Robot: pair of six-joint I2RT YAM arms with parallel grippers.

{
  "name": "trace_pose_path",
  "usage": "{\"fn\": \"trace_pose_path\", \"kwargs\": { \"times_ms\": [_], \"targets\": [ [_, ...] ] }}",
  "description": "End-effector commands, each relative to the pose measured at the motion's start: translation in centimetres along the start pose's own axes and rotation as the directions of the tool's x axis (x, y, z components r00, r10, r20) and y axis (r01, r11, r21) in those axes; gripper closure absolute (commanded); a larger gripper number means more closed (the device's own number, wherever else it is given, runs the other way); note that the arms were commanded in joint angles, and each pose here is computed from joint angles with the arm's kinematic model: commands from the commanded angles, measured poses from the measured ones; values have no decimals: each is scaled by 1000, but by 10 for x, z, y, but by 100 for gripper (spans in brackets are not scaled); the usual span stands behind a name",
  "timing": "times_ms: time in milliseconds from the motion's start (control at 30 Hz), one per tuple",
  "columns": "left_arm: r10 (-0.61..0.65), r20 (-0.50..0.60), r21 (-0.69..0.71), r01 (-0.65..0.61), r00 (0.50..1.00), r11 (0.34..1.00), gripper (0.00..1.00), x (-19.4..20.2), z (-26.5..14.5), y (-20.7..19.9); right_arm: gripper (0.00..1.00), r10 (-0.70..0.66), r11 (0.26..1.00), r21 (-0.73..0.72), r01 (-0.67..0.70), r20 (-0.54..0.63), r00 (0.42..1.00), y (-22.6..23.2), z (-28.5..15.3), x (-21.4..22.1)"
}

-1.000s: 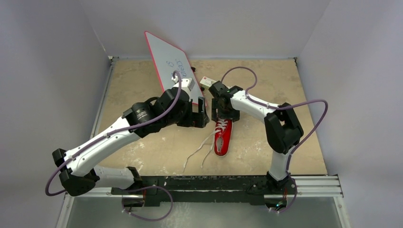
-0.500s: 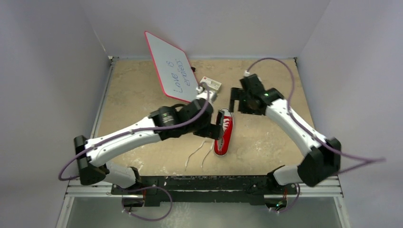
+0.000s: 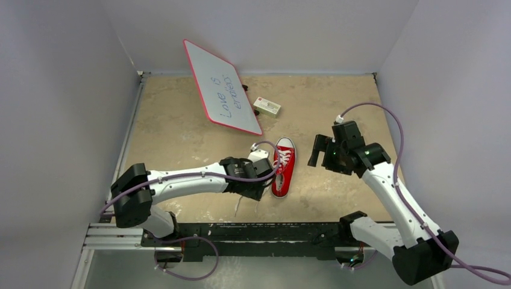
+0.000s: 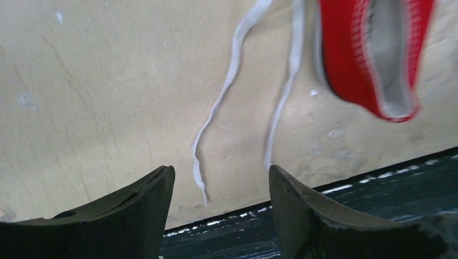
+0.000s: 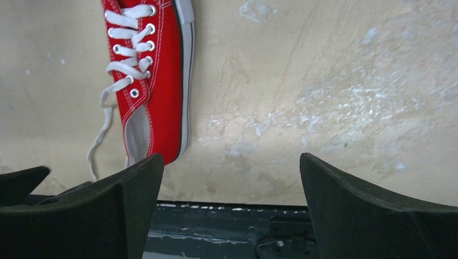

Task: Tie the shoes

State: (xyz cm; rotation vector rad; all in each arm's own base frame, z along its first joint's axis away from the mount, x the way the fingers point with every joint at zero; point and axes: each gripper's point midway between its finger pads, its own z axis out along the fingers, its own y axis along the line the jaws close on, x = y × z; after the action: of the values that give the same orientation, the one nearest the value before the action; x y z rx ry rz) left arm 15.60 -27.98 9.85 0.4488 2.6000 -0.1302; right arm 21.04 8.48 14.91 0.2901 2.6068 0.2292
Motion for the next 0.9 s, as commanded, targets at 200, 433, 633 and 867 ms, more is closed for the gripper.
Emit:
{"fn": "trace_pose_path", "kwargs": {
  "times_ms": [200, 433, 633, 867],
  "targets": [
    [-22, -43, -129, 17, 999, 992, 36, 42, 52, 30, 5, 46, 989, -138, -50, -33, 998, 17, -19, 18],
    [-26, -70, -172, 14, 997, 985, 55, 62, 71, 41, 6, 26, 987, -158, -31, -30, 999, 20, -27, 17],
    [-83, 17, -94, 84, 996, 992, 100, 18, 18, 22, 7, 20, 979, -200, -31, -56, 998, 24, -31, 26],
    [-307, 139, 360, 241, 941, 901, 100, -85, -80, -53, 9, -153, 780, -607, 151, 48, 987, 87, -57, 29]
  ]
}}
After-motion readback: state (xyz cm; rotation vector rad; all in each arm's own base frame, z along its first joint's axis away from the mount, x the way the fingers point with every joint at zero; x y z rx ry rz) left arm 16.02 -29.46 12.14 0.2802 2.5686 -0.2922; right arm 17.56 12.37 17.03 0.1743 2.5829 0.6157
